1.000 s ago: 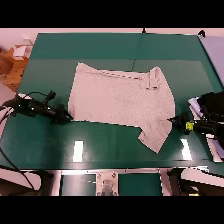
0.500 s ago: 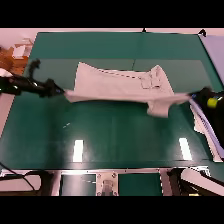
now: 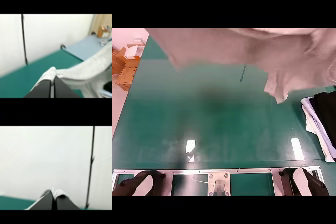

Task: Fold the shirts.

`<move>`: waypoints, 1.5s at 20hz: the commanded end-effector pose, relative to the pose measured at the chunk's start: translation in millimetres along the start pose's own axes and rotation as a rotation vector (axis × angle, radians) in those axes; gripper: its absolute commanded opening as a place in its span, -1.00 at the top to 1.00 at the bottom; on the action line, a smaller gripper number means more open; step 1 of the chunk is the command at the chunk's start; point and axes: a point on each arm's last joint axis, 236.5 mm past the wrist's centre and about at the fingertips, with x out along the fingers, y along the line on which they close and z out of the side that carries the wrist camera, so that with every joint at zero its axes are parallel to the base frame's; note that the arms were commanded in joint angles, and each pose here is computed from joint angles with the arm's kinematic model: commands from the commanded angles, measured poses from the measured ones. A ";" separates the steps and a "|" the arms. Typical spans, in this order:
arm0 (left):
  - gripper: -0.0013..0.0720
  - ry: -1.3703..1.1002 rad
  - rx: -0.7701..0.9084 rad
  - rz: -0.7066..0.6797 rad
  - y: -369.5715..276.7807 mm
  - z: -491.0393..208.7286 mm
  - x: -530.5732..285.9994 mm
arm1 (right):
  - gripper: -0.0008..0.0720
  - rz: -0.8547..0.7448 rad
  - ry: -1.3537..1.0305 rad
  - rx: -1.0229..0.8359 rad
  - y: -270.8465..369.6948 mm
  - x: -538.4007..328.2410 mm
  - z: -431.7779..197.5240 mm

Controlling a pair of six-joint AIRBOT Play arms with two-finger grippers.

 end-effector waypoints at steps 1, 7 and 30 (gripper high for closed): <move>0.91 -0.135 0.151 0.121 -34.5 58.0 -46.9 | 0.94 -0.097 -0.171 -0.187 34.6 -38.9 62.0; 0.91 0.101 -0.061 0.222 49.6 -32.6 -8.6 | 0.94 -0.092 0.006 0.026 -19.5 -7.5 -23.9; 0.91 0.618 -0.696 0.209 213.8 -486.1 168.0 | 0.94 -0.116 0.756 0.609 -167.5 186.8 -522.1</move>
